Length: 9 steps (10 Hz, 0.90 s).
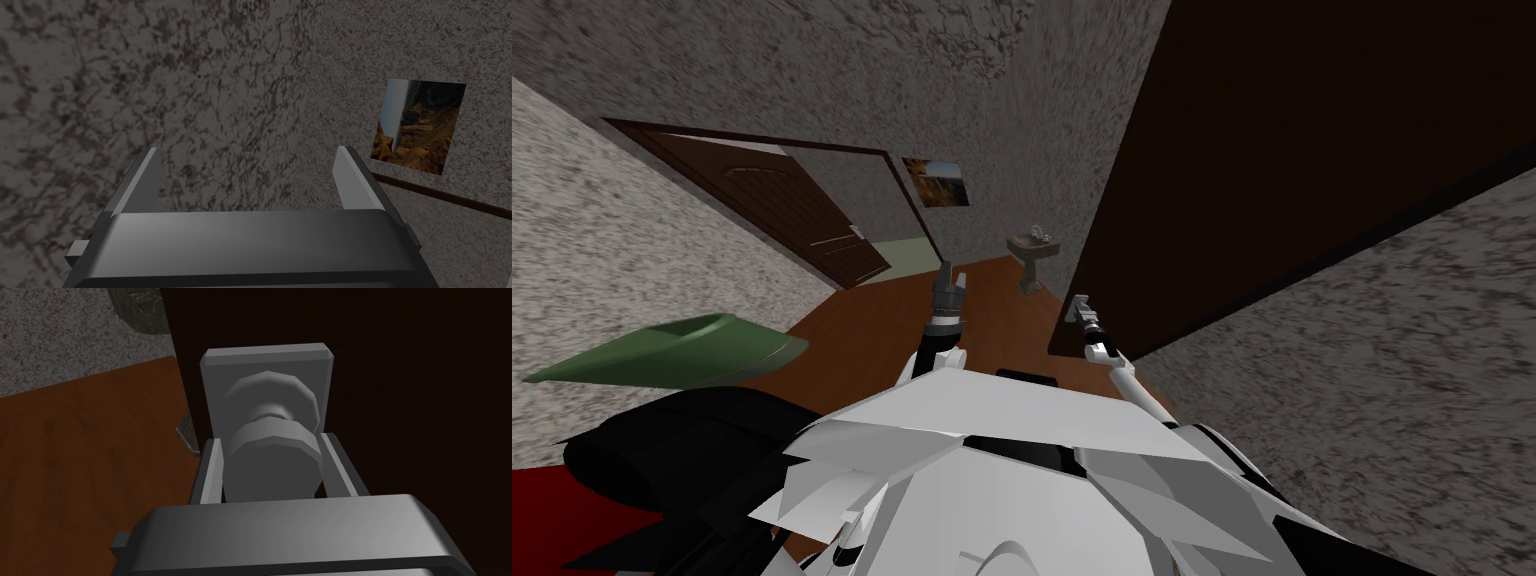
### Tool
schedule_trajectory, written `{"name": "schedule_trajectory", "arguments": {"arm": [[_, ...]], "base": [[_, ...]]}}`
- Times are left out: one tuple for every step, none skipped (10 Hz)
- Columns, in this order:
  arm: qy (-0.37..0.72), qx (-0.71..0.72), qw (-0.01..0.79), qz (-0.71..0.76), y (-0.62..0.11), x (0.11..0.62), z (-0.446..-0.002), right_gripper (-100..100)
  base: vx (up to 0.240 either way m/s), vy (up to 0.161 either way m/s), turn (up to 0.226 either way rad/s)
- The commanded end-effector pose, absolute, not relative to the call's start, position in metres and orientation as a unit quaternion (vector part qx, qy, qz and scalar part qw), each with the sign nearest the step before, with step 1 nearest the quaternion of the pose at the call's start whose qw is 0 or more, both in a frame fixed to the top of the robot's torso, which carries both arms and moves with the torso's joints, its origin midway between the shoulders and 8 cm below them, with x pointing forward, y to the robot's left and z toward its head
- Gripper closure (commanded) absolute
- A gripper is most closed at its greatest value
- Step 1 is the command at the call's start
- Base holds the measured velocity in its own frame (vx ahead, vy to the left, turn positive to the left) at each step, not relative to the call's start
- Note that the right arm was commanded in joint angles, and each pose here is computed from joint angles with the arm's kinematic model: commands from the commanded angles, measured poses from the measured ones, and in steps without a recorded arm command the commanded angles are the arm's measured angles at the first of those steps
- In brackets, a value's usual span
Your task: Pull the door open
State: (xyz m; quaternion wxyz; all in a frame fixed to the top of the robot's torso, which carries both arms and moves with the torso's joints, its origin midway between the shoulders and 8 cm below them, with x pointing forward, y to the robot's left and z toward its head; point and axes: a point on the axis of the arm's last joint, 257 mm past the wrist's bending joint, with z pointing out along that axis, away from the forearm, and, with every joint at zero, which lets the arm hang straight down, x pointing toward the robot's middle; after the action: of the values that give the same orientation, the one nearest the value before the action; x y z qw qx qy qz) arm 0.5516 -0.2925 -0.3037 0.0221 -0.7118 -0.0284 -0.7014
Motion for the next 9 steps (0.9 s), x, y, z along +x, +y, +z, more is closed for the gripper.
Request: {"name": "schedule_trajectory", "arguments": {"arm": [[-0.039, -0.703, 0.028, -0.709, -0.290, 0.549, -0.295, 100], [-0.046, -0.701, 0.031, -0.711, -0.289, 0.545, -0.294, 100], [-0.054, -0.698, 0.035, -0.713, -0.287, 0.541, -0.292, 100], [-0.063, -0.696, 0.040, -0.714, -0.285, 0.536, -0.291, 100], [-0.072, -0.693, 0.045, -0.716, -0.282, 0.530, -0.289, 100], [-0.072, -0.693, 0.045, -0.716, -0.282, 0.530, -0.289, 100], [-0.082, -0.691, 0.052, -0.717, -0.279, 0.524, -0.288, 100], [-0.092, -0.688, 0.059, -0.717, -0.276, 0.517, -0.288, 100], [-0.102, -0.686, 0.067, -0.717, -0.272, 0.509, -0.287, 100]], "base": [[0.103, 0.181, -0.200], [0.066, 0.138, -0.165], [0.060, 0.077, -0.131], [0.057, 0.050, -0.121], [0.030, 0.040, -0.118], [0.010, 0.020, -0.058], [0.003, 0.007, -0.098], [-0.007, 0.015, -0.146], [-0.014, 0.015, -0.170]]}}
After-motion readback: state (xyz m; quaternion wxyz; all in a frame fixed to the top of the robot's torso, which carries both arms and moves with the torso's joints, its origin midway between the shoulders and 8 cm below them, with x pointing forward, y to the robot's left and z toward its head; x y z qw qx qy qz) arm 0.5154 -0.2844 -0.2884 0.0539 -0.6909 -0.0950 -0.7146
